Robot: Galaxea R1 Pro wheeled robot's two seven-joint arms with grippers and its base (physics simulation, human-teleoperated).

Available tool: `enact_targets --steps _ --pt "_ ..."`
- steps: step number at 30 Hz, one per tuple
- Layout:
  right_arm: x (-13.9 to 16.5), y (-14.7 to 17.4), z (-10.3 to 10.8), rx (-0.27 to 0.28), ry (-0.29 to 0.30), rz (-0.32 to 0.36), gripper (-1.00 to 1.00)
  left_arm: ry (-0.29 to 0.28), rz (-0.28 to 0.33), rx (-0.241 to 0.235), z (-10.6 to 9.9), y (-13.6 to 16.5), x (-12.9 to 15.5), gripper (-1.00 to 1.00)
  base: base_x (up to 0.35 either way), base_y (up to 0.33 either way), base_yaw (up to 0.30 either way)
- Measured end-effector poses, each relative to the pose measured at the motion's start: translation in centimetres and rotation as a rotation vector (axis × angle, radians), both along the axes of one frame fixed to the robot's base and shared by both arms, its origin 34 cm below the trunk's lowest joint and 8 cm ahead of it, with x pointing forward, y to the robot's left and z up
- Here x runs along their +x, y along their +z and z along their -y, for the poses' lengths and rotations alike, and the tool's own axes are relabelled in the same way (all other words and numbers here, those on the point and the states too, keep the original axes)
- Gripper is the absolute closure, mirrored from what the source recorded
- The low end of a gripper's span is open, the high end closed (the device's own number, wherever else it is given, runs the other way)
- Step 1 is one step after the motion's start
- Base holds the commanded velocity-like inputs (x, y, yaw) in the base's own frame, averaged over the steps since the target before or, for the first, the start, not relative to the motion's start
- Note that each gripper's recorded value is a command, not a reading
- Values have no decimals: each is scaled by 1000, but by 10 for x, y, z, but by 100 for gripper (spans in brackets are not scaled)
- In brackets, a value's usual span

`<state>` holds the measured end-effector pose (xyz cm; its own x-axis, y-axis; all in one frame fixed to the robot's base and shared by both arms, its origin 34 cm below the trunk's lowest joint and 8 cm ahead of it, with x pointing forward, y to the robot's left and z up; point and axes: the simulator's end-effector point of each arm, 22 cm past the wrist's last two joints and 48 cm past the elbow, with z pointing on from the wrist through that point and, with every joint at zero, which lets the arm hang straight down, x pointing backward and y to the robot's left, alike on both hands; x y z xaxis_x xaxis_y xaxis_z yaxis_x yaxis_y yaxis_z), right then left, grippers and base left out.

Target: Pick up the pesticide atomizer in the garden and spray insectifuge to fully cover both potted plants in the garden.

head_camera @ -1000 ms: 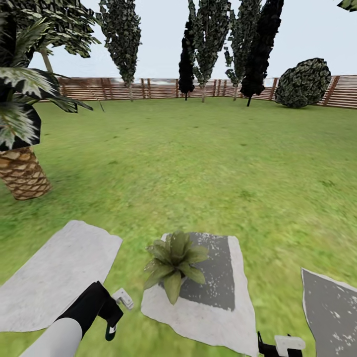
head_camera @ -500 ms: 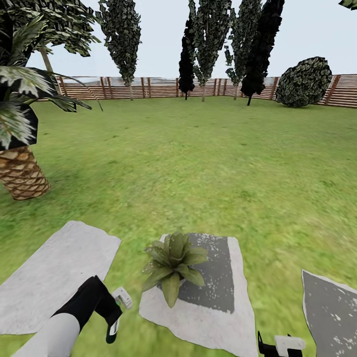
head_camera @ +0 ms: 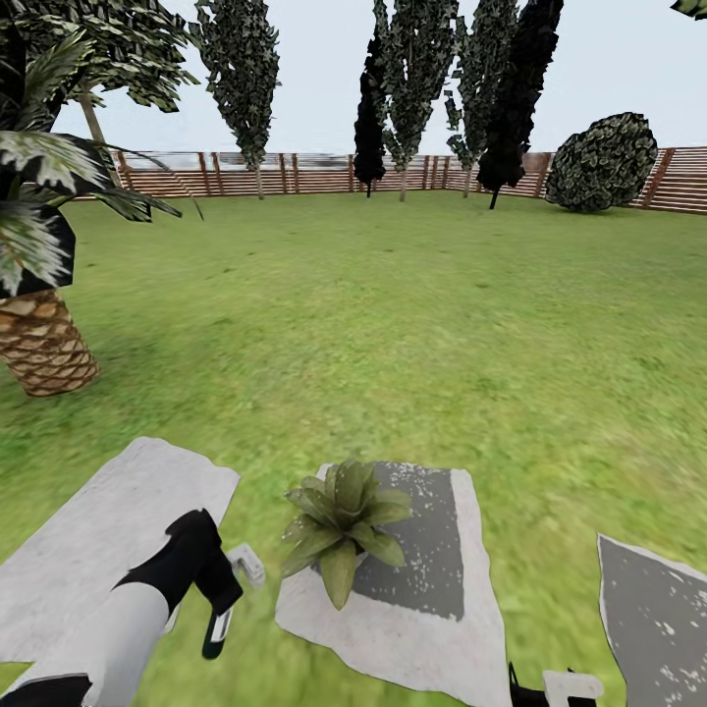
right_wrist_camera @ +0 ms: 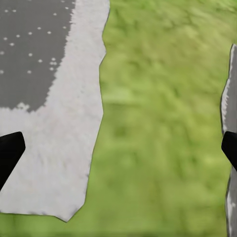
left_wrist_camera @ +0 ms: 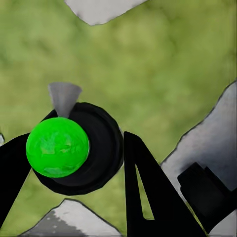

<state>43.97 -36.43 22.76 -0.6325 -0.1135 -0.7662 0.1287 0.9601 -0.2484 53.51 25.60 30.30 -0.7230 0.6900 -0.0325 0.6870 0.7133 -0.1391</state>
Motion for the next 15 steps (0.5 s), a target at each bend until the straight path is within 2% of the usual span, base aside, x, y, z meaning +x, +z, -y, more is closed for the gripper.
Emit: enact_targets --steps 5,11,13,15 --pt "0 0 0 -1 0 1 -100 -12 -10 2 2 -2 -4 100 16 -9 161" --pt "1 2 5 -7 -2 3 -100 -19 -12 8 3 -2 -5 100 218 -147 43" --pt "1 2 7 -10 -2 3 -100 -38 -18 37 -2 -2 -6 100 236 -177 2" --pt "1 2 7 -11 -2 4 -100 -42 -20 44 -3 -2 -7 100 167 -217 1"
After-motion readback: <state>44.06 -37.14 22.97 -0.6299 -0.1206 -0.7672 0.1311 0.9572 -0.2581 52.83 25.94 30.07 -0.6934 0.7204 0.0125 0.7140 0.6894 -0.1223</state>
